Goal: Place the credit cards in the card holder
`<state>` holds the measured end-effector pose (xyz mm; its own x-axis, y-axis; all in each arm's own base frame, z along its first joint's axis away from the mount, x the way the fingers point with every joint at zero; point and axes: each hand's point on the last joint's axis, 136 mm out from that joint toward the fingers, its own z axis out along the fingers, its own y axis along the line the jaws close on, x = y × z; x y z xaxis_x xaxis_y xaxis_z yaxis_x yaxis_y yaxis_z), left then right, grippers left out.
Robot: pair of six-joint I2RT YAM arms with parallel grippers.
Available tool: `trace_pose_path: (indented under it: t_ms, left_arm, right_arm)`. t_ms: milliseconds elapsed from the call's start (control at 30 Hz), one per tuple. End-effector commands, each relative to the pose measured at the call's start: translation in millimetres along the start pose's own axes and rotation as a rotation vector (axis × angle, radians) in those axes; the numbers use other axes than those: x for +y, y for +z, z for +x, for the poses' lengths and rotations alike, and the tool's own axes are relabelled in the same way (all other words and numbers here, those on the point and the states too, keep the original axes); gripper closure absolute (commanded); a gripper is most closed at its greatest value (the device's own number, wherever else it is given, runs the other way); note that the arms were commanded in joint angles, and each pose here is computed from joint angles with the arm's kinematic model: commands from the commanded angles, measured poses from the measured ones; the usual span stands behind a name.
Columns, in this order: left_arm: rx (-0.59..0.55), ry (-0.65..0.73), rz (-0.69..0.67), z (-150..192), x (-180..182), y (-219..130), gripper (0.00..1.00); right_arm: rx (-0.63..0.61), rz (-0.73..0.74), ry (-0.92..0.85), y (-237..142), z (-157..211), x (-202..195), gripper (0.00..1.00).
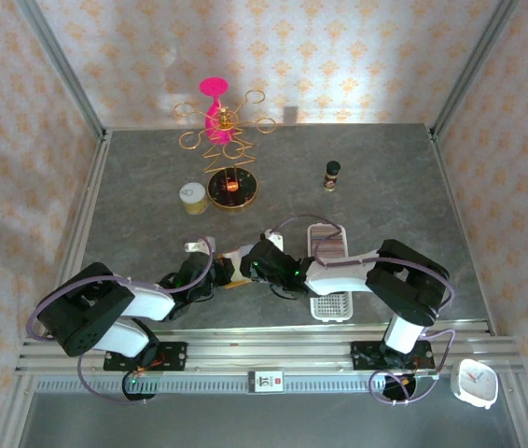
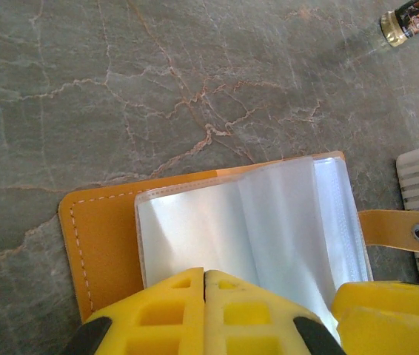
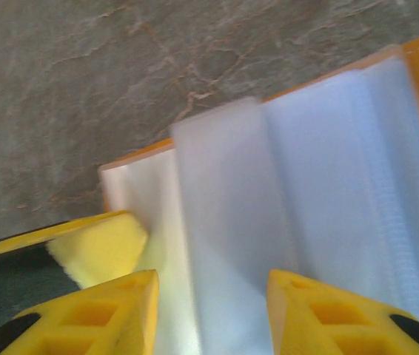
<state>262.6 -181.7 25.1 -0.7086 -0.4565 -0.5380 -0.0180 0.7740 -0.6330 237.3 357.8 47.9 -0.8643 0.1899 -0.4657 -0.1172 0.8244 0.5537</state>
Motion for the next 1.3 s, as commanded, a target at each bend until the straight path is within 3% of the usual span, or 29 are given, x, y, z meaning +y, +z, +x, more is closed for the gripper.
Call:
trace_pose_path:
  t_ms: [0, 300, 667, 833, 1267]
  left_arm:
    - [0.012, -0.043, 0.030, 3, 0, -1, 1.00]
    - [-0.003, -0.073, 0.027, 2, 5, -1, 1.00]
    - [-0.003, -0.052, 0.010, 3, 9, -3, 1.00]
    - [-0.001, -0.051, 0.018, 2, 6, -3, 1.00]
    - [0.004, -0.051, 0.028, 3, 5, -4, 1.00]
  right_arm:
    - [0.008, -0.073, 0.018, 1, 4, 14, 0.57]
    - [0.011, -0.105, 0.035, 0, 4, 19, 0.57]
    - [-0.113, 0.109, -0.009, -24, -19, -23, 0.57]
    - [-0.097, 0.183, -0.031, -21, -12, -41, 0.56]
    - [-0.008, 0.205, -0.066, -2, 8, -44, 0.55]
